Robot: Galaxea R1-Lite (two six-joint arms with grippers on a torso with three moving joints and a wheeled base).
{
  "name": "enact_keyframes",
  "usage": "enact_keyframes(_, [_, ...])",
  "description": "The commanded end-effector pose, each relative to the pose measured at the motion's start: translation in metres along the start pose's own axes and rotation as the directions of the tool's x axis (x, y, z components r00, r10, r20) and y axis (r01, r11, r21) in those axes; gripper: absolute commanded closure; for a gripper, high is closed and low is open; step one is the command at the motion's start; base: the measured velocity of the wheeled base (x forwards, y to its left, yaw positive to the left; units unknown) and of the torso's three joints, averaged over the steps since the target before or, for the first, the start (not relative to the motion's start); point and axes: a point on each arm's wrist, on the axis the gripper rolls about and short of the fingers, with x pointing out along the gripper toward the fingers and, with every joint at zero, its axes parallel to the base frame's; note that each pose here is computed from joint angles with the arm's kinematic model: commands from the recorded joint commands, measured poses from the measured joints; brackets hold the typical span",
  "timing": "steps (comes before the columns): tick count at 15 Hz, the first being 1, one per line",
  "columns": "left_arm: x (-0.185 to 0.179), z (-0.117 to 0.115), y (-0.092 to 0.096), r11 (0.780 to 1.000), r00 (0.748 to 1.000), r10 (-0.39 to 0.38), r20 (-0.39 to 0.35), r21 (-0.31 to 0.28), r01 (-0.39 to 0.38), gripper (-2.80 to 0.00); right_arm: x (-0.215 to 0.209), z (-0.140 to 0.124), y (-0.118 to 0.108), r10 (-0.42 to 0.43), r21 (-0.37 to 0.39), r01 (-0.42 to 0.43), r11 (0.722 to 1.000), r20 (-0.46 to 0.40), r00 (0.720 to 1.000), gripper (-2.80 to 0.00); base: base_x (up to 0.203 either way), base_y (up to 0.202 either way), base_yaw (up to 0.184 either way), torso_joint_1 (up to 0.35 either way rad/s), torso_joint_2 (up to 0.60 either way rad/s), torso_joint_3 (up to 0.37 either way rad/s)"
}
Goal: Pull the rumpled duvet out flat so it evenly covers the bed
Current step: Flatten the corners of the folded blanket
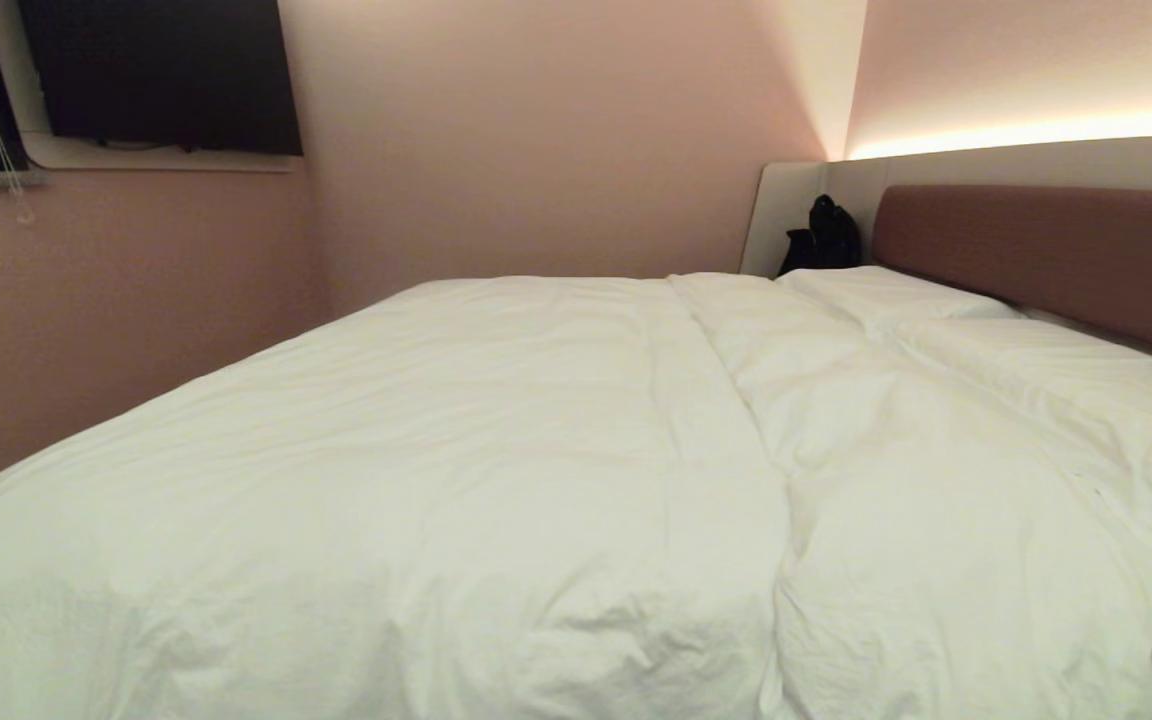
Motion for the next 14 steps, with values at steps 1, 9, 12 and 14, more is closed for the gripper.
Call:
enact_keyframes(1, [0.000,0.000,0.000,1.000,1.000,-0.001,-0.001,0.000,0.001,0.00,0.012,-0.009,-0.010,0.029,0.016,-0.029,0.999,-0.027,0.999,0.00,0.000,0.000,0.000,0.000,0.00,0.000])
enact_keyframes(9, [0.000,0.000,0.000,1.000,1.000,-0.001,-0.001,0.000,0.001,0.00,0.043,-0.002,-0.015,0.067,-0.101,-0.074,0.992,-0.067,0.996,0.00,0.000,0.000,0.000,0.000,0.00,0.000])
enact_keyframes(12, [0.000,0.000,0.000,1.000,1.000,-0.001,-0.001,0.000,0.001,0.00,0.054,-0.002,0.001,0.108,-0.139,-0.121,0.983,-0.103,0.989,0.00,0.000,0.000,0.000,0.000,0.00,0.000])
enact_keyframes(14, [0.000,0.000,0.000,1.000,1.000,-0.001,-0.001,0.000,0.001,0.00,0.058,0.000,0.008,0.122,-0.154,-0.139,0.978,-0.116,0.986,0.00,0.000,0.000,0.000,0.000,0.00,0.000])
